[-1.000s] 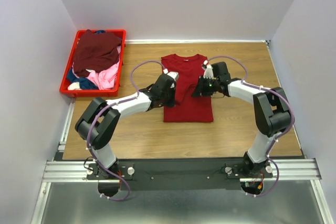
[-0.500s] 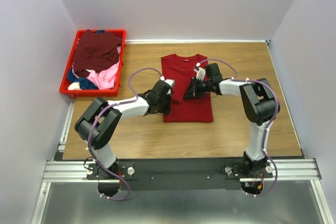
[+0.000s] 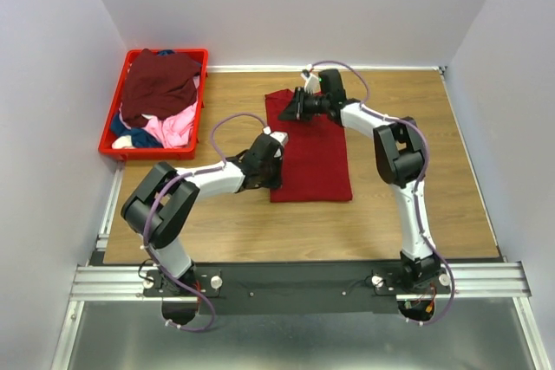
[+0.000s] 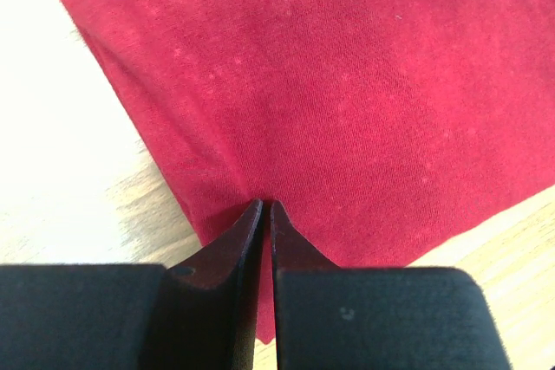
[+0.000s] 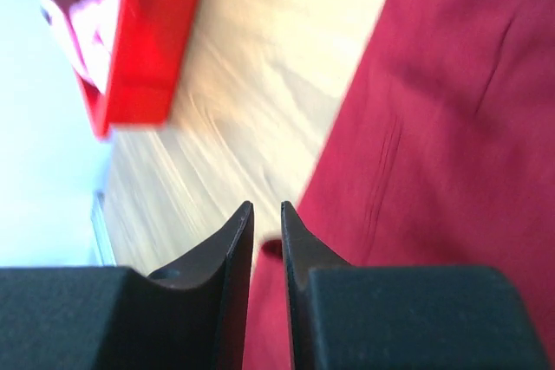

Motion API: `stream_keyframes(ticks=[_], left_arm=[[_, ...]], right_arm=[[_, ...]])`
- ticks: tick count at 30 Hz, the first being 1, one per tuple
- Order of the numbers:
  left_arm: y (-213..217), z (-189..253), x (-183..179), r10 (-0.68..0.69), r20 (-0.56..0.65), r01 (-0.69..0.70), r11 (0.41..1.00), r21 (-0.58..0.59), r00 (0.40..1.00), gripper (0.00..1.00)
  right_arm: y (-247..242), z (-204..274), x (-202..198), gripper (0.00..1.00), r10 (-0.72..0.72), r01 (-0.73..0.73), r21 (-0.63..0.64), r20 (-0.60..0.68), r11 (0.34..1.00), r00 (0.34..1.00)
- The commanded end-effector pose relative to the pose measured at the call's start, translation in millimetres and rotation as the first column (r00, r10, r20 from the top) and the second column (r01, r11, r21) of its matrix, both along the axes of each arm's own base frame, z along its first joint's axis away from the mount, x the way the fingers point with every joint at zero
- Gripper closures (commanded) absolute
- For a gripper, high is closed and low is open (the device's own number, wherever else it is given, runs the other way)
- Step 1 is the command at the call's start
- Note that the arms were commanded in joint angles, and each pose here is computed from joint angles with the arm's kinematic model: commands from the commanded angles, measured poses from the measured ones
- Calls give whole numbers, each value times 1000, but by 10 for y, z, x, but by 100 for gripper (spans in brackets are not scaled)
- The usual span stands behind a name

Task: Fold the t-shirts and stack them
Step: Fold the tshirt

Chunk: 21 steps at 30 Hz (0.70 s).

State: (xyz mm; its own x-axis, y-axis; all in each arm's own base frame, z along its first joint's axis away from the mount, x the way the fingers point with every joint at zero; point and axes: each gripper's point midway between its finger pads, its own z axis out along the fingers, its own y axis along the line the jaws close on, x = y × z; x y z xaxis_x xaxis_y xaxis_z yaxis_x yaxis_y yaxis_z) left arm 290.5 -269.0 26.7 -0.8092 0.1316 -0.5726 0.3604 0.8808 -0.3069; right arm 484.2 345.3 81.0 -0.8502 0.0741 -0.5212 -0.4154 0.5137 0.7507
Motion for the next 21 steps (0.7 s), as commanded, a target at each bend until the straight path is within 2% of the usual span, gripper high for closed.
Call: stream_keyframes(ticks=[1, 3, 5, 6, 7, 8, 9, 10, 13, 14, 17, 18, 21], left_arm=[[89, 54, -67, 7, -6, -7, 1000, -2, 1000, 85], [88, 175, -2, 22, 24, -21, 999, -27, 999, 85], [96, 377, 98, 52, 68, -47, 996, -75, 996, 85], [82, 478, 160, 65, 96, -55, 993, -101, 993, 85], [78, 618, 187, 72, 123, -55, 990, -132, 990, 85], [60, 716, 209, 80, 140, -57, 986, -158, 987, 85], [28, 863, 201, 73, 163, -41, 980, -192, 984, 85], [-7, 982, 231, 75, 193, -30, 974, -226, 978, 85], [-151, 1217, 150, 12, 231, 62, 948, -312, 973, 84], [-192, 1228, 116, -13, 227, 89, 941, -325, 974, 84], [-356, 1086, -116, -141, 154, 191, 905, -381, 978, 84], [-395, 968, -234, -180, 109, 210, 887, -412, 978, 84], [-347, 639, -365, -184, 19, 175, 896, -408, 983, 84]], right_arm=[[-74, 202, 332, 74, -63, 63, 61, -9, 996, 998], [-177, 437, 347, 73, -88, 86, 65, 29, 994, 996], [-412, 383, 267, 73, -116, 116, 42, 8, 992, 993], [-492, 613, 209, 73, -124, 121, 55, 38, 991, 992], [-675, 469, 94, 73, -145, 145, 33, -7, 989, 989], [-758, 480, 10, 73, -144, 144, 29, -12, 989, 990], [-830, 727, -107, 73, -130, 129, 55, 19, 990, 991], [-980, 519, -305, 73, -137, 139, 37, -48, 990, 989], [-1109, 618, -735, 73, -84, 88, 63, -57, 994, 995], [-1151, 415, -1007, 73, -67, 74, 55, -124, 996, 990], [-1186, 408, -1447, 73, -6, 20, 93, -150, 995, 989], [-1213, 260, -1674, 73, 16, 4, 104, -193, 995, 981], [-1395, 23, -1987, 74, -12, 42, 116, -245, 992, 969]])
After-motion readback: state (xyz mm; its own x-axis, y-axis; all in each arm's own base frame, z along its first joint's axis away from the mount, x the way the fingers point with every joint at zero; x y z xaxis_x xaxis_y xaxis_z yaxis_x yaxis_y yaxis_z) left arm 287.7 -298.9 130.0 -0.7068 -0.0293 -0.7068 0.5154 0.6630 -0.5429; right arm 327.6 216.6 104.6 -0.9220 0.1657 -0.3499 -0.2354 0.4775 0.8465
